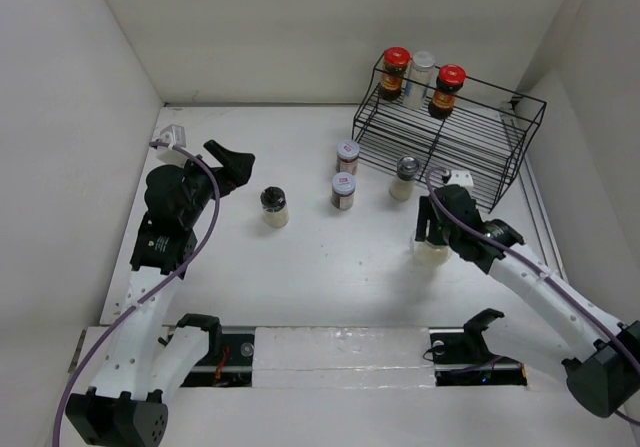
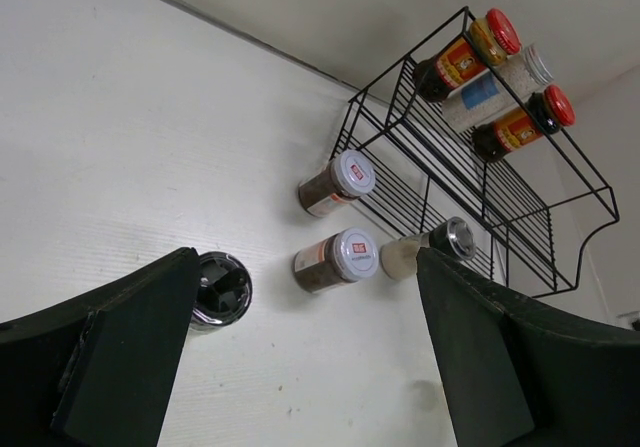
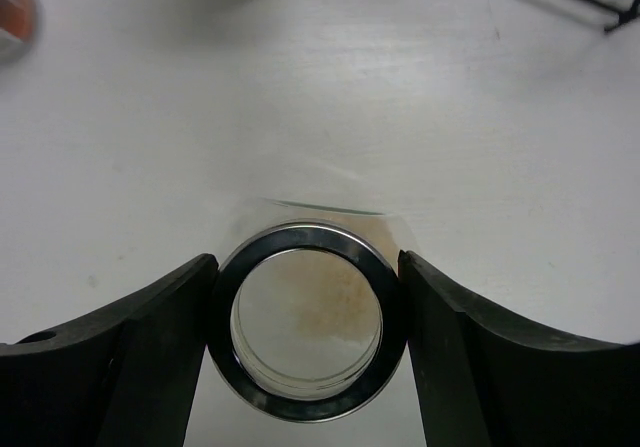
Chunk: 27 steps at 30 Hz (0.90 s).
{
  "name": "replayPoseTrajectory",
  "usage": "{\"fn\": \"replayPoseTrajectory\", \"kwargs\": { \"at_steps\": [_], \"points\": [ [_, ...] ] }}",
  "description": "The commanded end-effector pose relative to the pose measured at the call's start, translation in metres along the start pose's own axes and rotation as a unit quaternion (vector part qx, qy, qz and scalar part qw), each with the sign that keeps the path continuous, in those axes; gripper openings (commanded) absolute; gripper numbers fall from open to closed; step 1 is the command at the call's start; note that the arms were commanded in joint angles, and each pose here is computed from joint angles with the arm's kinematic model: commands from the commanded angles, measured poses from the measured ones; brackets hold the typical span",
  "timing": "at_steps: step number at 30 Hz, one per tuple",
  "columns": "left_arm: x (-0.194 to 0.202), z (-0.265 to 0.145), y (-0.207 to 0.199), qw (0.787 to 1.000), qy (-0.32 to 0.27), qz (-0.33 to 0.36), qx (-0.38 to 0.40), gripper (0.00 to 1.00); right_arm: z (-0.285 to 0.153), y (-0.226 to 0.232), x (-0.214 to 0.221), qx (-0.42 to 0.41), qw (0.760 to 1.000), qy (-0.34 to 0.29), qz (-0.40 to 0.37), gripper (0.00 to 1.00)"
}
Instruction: Organize the condiment bottles
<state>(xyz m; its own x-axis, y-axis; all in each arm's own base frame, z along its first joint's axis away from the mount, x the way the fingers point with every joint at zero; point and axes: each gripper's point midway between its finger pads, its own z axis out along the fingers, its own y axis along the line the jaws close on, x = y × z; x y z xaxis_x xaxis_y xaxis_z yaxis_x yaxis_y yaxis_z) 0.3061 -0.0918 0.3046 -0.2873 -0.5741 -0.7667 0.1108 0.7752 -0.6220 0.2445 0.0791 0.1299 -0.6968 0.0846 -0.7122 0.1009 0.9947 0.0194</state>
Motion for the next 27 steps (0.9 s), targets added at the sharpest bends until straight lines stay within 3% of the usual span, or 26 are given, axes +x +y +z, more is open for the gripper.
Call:
{"fn": "replayPoseTrajectory", "kwargs": {
  "at_steps": [1,3,9,10,16,27],
  "points": [
    [-0.014,-0.002,-0.014,0.999,-0.022,0.004,0.028,0.86,-0.062,0.038,-0.115,-0.086,0.981,-0.167,0.037,0.57],
    [-0.014,0.001,-0.014,0.999,-0.022,0.004,0.028,0.86,-0.086,0.063,-0.169,-0.129,0.964,-0.231,0.029,0.57],
    [-0.014,0.001,-0.014,0.999,-0.022,0.004,0.028,0.86,-0.097,0.108,-0.285,-0.178,0.928,-0.326,0.01,0.57],
    [-0.014,0.001,-0.014,0.999,-0.022,0.004,0.028,0.86,-0.073,0.117,-0.292,-0.168,0.934,-0.315,-0.011,0.57],
    [-0.011,0.001,-0.01,0.999,-0.019,0.008,0.025,0.86,-0.034,0.135,-0.362,-0.173,0.923,-0.342,-0.026,0.56],
    [-0.002,0.013,-0.007,1.0,0.01,0.015,0.022,0.86,0.033,0.121,-0.388,-0.134,0.938,-0.318,-0.036,0.56]
  ]
}}
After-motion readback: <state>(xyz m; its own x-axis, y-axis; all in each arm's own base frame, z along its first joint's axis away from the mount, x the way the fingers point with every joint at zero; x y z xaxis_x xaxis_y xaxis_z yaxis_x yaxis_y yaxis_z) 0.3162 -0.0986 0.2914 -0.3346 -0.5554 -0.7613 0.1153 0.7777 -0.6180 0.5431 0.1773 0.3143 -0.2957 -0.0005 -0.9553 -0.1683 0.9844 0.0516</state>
